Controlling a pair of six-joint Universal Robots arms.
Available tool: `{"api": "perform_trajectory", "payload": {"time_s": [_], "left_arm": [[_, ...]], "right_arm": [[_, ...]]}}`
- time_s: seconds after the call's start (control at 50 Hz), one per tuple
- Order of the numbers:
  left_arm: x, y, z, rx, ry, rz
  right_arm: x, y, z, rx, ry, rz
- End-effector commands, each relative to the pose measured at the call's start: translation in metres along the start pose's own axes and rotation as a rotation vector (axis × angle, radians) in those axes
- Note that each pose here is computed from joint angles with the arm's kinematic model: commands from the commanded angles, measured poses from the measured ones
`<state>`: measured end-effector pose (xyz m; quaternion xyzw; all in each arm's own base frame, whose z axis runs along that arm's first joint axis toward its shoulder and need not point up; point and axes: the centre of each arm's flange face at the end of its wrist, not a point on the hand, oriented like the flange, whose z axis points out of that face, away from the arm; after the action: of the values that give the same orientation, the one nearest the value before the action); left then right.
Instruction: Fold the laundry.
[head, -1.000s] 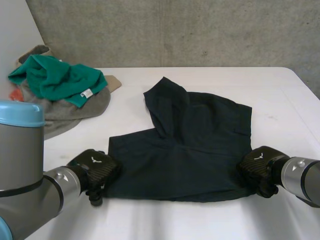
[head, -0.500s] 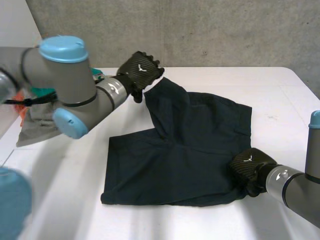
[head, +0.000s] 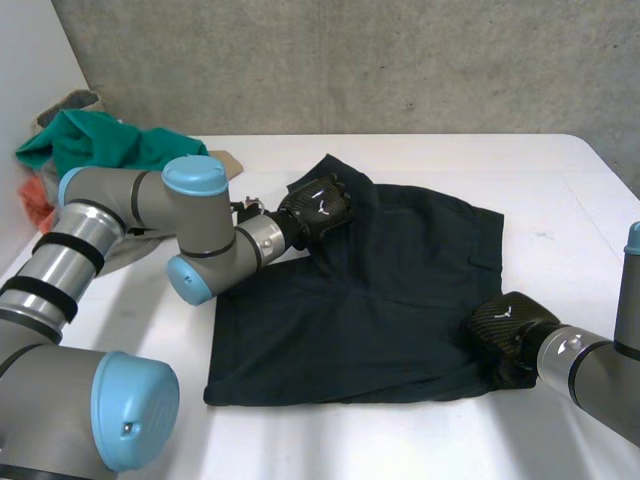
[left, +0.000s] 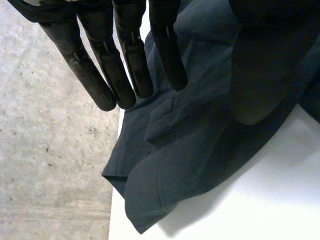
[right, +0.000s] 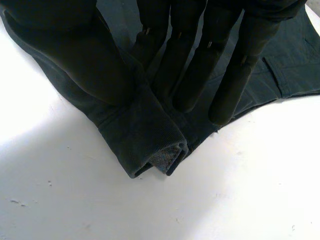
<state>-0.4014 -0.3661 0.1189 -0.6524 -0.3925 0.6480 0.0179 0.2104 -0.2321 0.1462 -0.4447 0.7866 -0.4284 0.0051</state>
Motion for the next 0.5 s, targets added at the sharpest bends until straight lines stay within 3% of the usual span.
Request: {"api": "perform_trajectory", "payload": {"time_s": [0.02,0.12,0.24,0.32,0.5], "left_arm": [[0.006,-0.003,0.004,0.032,-0.002,0.078],[0.007,-0.004,0.007,0.042,-0.021,0.118],[0.002,-0.011,-0.001,0.008,0.017,0.075],[-0.019,-0.01,-0.019,-0.073,0.032,-0.035],[-0.077,-0.041,-0.075,-0.201,-0.086,-0.339]], "right_arm": [[0.001,0.0,-0.001,-0.003,0.002,0.003],[0.005,0.0,-0.001,-0.001,0.012,0.013],[0.007,0.0,0.0,0.007,0.013,0.027],[0.006,-0.001,0.0,0.011,0.007,0.038],[0.012,-0.012,0.008,0.066,0.027,0.117]]}}
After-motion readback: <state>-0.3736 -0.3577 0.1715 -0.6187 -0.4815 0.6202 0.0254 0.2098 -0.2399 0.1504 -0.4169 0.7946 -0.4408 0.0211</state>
